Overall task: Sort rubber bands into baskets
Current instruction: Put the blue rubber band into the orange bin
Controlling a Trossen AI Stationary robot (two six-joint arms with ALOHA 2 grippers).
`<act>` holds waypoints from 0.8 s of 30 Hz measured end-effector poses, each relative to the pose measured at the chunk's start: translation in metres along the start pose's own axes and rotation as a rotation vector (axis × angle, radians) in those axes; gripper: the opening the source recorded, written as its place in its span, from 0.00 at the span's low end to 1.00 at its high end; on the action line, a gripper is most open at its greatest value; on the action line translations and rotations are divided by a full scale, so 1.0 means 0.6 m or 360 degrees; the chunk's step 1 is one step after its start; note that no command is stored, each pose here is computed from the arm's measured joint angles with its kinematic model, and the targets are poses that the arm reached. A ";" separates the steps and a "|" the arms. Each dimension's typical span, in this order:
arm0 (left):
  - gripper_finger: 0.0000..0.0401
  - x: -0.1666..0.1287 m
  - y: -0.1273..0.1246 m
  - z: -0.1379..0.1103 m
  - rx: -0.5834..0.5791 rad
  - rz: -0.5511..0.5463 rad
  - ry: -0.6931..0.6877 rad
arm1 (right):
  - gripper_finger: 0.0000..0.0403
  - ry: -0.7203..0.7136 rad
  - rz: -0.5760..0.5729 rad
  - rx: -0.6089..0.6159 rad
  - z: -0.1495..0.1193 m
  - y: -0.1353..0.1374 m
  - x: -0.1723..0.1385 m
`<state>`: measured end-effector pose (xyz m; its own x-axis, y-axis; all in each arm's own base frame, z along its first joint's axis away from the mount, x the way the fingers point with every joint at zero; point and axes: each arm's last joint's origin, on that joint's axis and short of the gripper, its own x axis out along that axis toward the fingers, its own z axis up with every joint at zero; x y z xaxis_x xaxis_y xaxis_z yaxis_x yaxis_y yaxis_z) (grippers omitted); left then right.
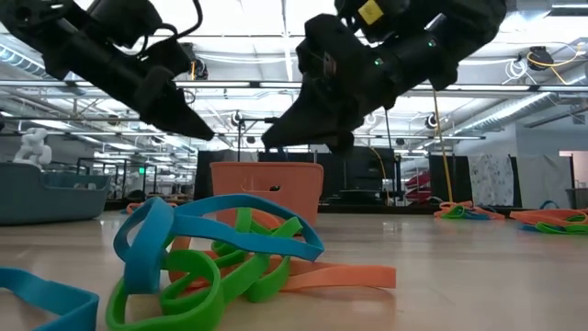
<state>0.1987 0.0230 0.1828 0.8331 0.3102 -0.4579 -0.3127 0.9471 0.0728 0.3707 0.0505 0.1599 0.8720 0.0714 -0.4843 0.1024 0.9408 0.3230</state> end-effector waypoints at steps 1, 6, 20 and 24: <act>0.41 0.000 0.001 -0.001 -0.0007 0.0006 0.0009 | 0.00 0.0019 -0.0008 -0.0002 0.000 0.000 0.001; 0.41 0.001 0.005 -0.004 -0.0038 0.0021 0.0040 | 0.00 0.0154 -0.0065 -0.0008 -0.006 -0.002 0.001; 0.41 -0.005 0.005 0.018 -0.0053 0.0026 0.0166 | 0.20 0.0295 -0.0101 -0.0192 0.039 0.017 0.001; 0.41 -0.005 0.005 0.015 -0.0083 0.0030 0.0191 | 0.23 0.0340 -0.0106 -0.0255 0.050 0.023 -0.001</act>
<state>0.1994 0.0258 0.1926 0.7670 0.3130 -0.5601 -0.3539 0.9345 0.0376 0.3861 0.0536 0.1889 0.7436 0.0597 -0.6660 0.0643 0.9850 0.1602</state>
